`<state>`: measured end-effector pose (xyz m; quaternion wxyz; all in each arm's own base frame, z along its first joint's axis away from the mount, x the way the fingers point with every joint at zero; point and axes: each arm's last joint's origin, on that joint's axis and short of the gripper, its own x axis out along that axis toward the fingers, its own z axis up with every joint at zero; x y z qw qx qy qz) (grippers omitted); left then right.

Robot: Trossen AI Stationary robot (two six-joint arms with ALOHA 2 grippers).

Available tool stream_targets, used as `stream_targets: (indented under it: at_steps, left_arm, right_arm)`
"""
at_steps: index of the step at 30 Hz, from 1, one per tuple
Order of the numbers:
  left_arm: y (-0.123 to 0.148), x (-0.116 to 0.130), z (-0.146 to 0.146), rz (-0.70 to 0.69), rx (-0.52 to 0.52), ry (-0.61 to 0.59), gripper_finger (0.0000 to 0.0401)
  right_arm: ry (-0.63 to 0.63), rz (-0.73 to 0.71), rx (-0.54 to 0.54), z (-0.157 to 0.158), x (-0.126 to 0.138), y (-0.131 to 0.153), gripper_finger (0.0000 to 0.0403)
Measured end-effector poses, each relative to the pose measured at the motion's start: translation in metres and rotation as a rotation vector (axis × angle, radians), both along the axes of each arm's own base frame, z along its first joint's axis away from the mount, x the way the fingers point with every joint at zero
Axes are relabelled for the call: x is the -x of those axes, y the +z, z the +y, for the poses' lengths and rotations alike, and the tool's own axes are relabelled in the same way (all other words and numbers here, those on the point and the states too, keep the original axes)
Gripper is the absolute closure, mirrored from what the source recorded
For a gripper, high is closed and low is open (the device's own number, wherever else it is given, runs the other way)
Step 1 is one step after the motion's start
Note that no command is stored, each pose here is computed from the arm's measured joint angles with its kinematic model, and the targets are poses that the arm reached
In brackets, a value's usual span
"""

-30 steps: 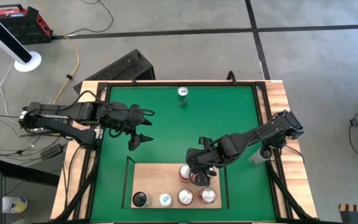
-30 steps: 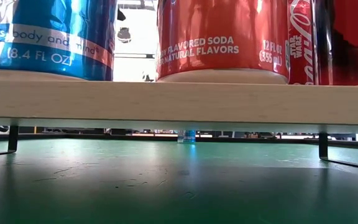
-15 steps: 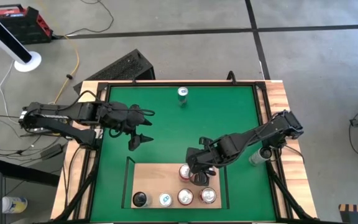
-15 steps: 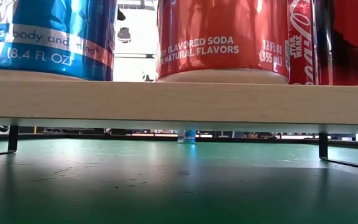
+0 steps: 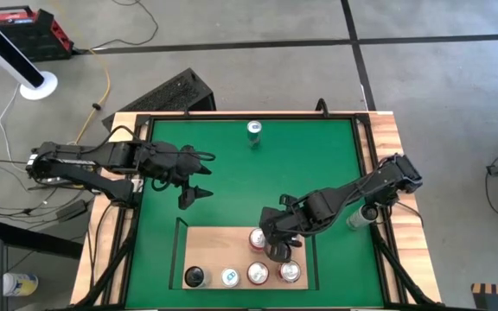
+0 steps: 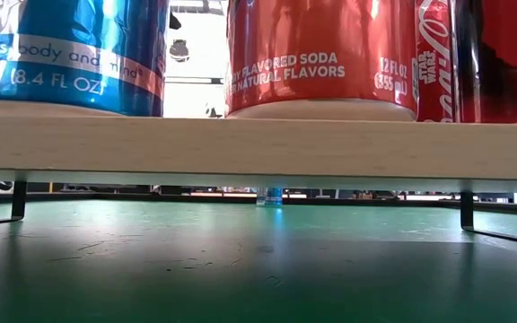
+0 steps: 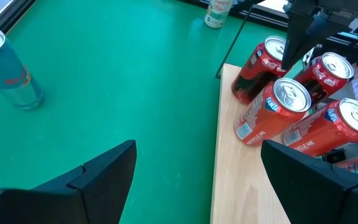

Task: Place canned beverage on shelf
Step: Adjust the orange soda can on the shelf

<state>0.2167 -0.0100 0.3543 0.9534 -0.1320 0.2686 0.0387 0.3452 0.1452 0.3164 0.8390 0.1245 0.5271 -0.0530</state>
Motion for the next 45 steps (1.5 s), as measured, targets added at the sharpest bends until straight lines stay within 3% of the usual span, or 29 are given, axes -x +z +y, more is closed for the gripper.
stream_targets:
  at_steps: [10, 16, 23, 32, 36, 45]
  left_arm:
    - [0.000, 0.000, 0.000, 0.000, 0.005, 0.003, 0.0072]
    - [0.001, 0.000, 0.000, -0.008, 0.005, 0.003, 0.0072]
    - [0.001, 0.000, 0.000, -0.008, 0.006, 0.004, 0.0072]
    - [0.001, 0.000, 0.000, -0.006, 0.006, 0.004, 0.0072]
    - [0.000, 0.000, 0.000, -0.005, 0.005, 0.001, 0.0072]
    - [0.001, 0.000, 0.000, -0.006, 0.000, -0.014, 0.0072]
  right_arm:
    - [-0.036, 0.020, -0.027, -0.007, -0.002, -0.001, 0.0383]
    - [0.007, 0.071, -0.034, -0.029, -0.007, -0.002, 0.0383]
    - [-0.073, 0.069, -0.046, -0.054, -0.014, -0.002, 0.0383]
    - [-0.051, 0.102, -0.110, -0.044, -0.030, -0.023, 0.0383]
    - [-0.065, 0.122, -0.058, -0.039, -0.033, -0.034, 0.0383]
    - [-0.068, 0.103, -0.100, -0.037, -0.030, -0.027, 0.0383]
